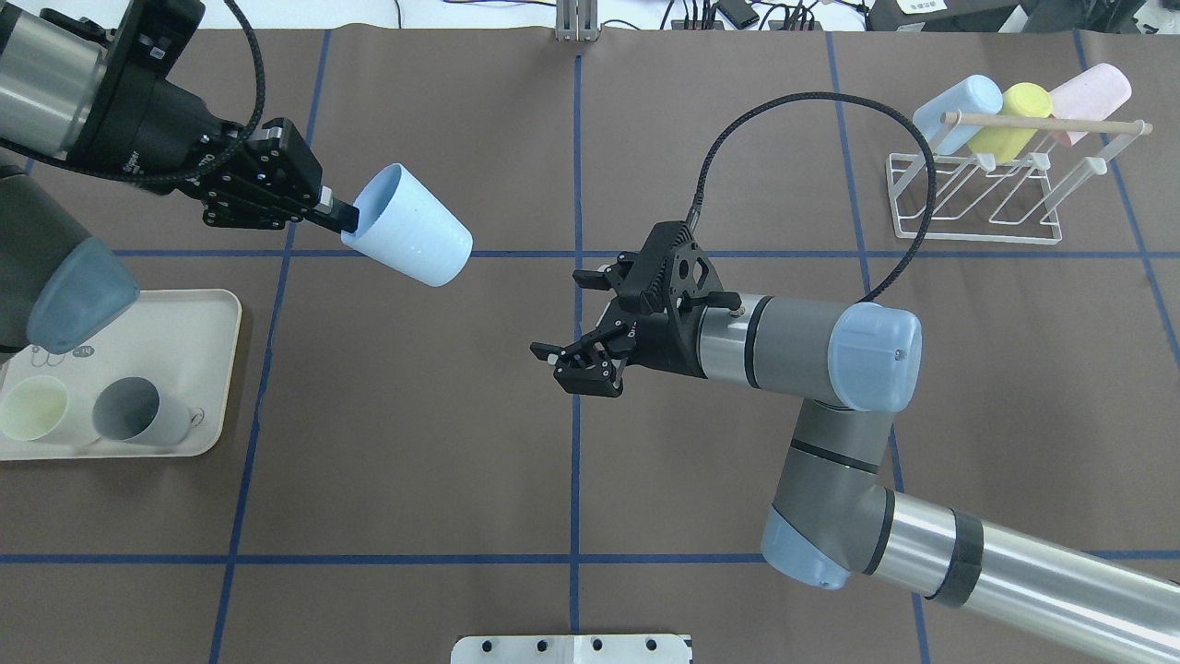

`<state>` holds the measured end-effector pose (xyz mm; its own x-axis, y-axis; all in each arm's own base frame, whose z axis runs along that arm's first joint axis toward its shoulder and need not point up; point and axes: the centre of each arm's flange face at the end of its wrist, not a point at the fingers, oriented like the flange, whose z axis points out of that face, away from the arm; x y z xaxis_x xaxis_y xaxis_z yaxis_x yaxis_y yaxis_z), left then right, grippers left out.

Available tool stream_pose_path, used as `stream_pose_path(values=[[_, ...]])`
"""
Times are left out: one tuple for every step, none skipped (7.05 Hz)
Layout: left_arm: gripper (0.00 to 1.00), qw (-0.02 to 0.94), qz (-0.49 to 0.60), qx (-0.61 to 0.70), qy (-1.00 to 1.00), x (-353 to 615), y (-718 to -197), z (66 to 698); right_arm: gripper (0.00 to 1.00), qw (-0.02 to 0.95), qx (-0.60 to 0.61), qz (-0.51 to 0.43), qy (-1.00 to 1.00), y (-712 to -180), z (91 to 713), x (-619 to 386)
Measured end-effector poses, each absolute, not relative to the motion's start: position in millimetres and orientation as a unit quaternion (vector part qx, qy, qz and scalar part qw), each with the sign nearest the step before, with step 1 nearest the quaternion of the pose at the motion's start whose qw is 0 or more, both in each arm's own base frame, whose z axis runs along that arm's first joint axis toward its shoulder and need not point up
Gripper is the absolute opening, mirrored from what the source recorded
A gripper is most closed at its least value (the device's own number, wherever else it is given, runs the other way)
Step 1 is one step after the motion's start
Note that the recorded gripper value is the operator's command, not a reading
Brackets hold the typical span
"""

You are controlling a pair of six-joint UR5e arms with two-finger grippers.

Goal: Transfer IKEA cup to right arm and place on rack

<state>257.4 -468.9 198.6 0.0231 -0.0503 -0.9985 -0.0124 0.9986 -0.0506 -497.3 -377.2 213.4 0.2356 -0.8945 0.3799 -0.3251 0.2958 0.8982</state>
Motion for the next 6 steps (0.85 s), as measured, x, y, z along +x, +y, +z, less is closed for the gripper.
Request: stream_pose_path(values=[[0.00,0.714,-0.011,-0.021,0.700,266.1,-466.3,194.8,0.99,0.563,0.545,-0.251,-0.569,-372.8,209.5,-499.8],[0.00,0.713,-0.008,-0.020,0.701,273.2,-463.7,191.3,0.99,0.557,0.548,-0.251,-0.572,-369.9,203.5,-501.7],[0.00,0.712,-0.005,-0.021,0.702,277.8,-461.7,189.6,0.99,0.554,0.547,-0.252,-0.575,-366.3,200.8,-504.4],[0.00,0.712,-0.002,-0.022,0.702,282.6,-459.4,188.9,0.99,0.549,0.547,-0.253,-0.578,-362.3,199.0,-506.3],[0.00,0.712,0.000,-0.024,0.702,288.4,-456.6,188.6,0.99,0.541,0.551,-0.251,-0.584,-359.6,197.2,-505.3],[0.00,0.712,0.002,-0.026,0.702,295.2,-453.2,188.4,0.99,0.531,0.557,-0.248,-0.589,-357.9,195.5,-502.9]])
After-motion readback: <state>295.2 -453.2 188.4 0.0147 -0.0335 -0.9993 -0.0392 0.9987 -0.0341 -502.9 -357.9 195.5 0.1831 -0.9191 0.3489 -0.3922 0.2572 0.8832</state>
